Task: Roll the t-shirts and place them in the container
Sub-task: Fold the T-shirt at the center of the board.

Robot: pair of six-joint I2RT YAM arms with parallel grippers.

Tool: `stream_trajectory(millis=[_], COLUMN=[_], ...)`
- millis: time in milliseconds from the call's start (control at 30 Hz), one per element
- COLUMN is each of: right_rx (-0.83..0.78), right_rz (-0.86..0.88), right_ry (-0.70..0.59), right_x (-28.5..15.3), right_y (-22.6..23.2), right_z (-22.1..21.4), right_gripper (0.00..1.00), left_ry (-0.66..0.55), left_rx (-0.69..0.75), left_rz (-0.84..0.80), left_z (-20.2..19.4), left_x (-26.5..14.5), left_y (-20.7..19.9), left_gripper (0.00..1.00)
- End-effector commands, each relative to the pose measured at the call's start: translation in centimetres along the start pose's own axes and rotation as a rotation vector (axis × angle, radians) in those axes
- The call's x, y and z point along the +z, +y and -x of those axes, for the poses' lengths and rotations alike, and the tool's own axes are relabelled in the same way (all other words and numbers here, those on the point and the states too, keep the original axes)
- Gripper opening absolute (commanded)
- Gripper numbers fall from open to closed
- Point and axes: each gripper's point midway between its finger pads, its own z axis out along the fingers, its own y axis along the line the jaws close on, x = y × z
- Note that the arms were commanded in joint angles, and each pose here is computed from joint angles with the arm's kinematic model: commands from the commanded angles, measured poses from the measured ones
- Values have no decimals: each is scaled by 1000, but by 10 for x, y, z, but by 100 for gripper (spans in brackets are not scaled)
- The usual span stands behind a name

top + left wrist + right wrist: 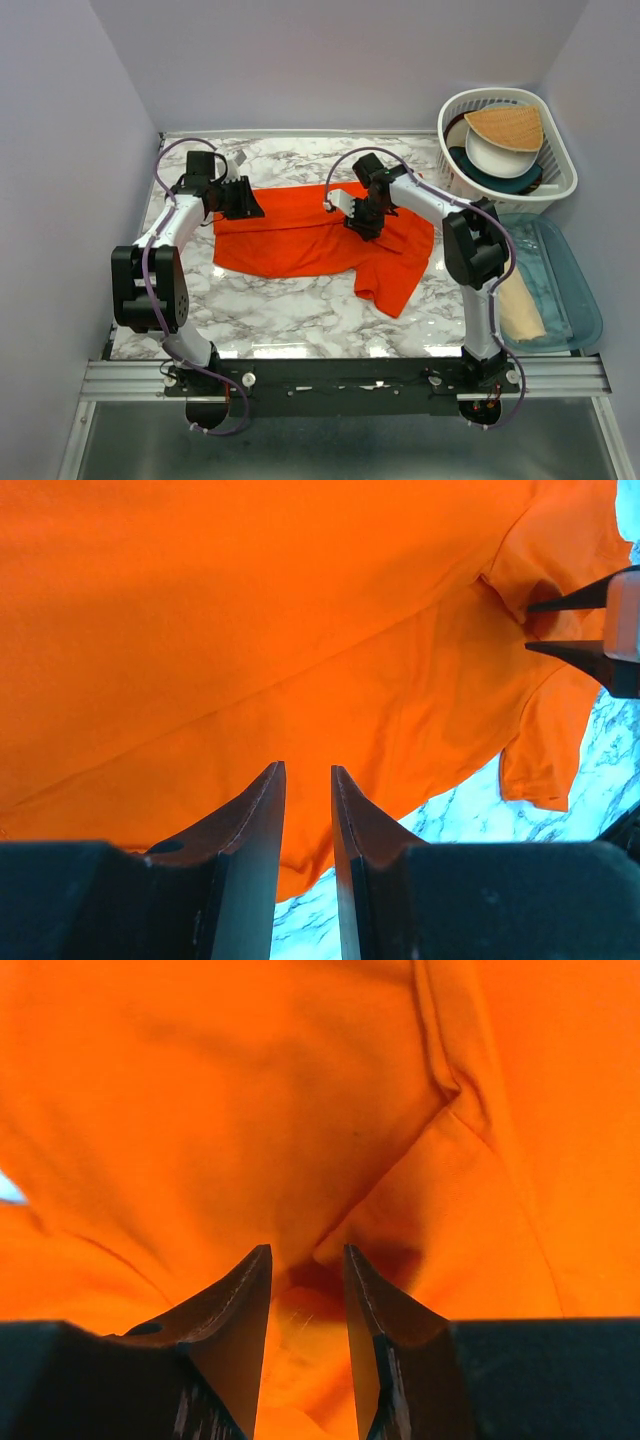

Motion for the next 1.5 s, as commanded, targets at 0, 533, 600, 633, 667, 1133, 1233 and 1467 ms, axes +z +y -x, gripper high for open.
stream_trajectory(millis=[0, 533, 600, 633, 667, 1133, 1233, 1467], right_rx=[46, 107, 110, 116, 122, 229, 266, 311], right_rz=[-65, -78, -83, -75, -77, 168, 224, 317], right_ry=[43, 44, 29, 27, 21, -97, -95, -181], right_x=[5, 1, -6, -7, -10, -32, -25, -32], right_y=[-20, -20, -20, -17, -17, 35, 42, 56], right_z=[-4, -3, 1, 1, 4, 40, 42, 68], right_gripper=[42, 19, 15, 13, 13, 7, 8, 44], left_ry=[-28, -33, -26, -23, -21, 2, 14, 39], left_rx=[31, -3, -8, -12, -14, -28, -30, -24], left_rz=[2, -1, -4, -3, -4, -25, -28, -28], left_z=[5, 11, 10, 9, 9, 10, 9, 4], left_x=[-5, -5, -3, -3, -2, 4, 5, 6], left_y=[-3, 4, 5, 5, 6, 6, 6, 8], left_gripper=[34, 34, 34, 34, 34, 34, 34, 35])
